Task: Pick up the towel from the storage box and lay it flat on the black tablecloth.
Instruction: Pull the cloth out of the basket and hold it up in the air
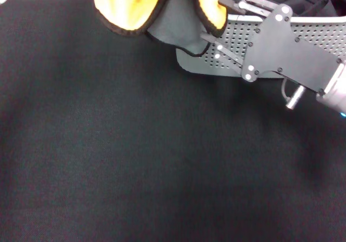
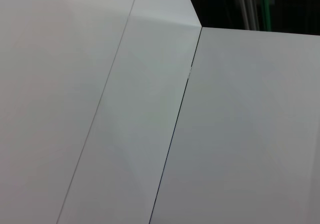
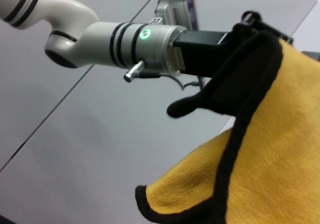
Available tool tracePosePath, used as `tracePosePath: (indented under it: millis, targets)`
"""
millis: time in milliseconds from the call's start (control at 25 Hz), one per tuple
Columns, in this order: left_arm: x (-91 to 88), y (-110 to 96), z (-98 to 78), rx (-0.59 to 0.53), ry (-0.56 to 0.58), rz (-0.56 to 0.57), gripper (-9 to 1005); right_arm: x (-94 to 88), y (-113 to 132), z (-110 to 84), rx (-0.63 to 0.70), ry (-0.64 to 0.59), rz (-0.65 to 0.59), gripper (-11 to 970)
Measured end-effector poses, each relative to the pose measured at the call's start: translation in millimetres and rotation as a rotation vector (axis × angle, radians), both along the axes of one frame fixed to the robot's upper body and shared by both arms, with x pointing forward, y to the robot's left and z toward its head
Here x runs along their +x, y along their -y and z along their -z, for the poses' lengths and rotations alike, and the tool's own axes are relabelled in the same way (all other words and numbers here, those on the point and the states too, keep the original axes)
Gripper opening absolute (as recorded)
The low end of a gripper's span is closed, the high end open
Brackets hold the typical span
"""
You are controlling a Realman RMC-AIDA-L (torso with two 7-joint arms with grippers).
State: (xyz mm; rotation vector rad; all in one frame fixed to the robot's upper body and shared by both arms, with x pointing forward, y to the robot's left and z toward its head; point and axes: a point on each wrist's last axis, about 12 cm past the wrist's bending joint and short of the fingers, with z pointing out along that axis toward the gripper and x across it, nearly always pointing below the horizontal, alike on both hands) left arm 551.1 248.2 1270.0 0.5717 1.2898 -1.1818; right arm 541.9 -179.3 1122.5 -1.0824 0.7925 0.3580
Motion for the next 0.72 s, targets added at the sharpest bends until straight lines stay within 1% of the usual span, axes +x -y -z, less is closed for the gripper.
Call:
tracePosePath:
  millis: [200,560,720]
  targets:
    - [-0.7,-2.0,0.1,-0.005,0.000,-0.005,29,-5.2,8.8,4.6,0.023,-0.020,0.028,408]
    - [-0.3,-0.8,0.3,0.007,0.004,-0.002,30,-3.7,14.7,5.9,0.047,-0.038,0.066,338]
    - [-0.8,-2.1,0.6,0.007,0.008,-0.006,30,-3.7,15.3,6.8,0.046,-0.042,0.070,228]
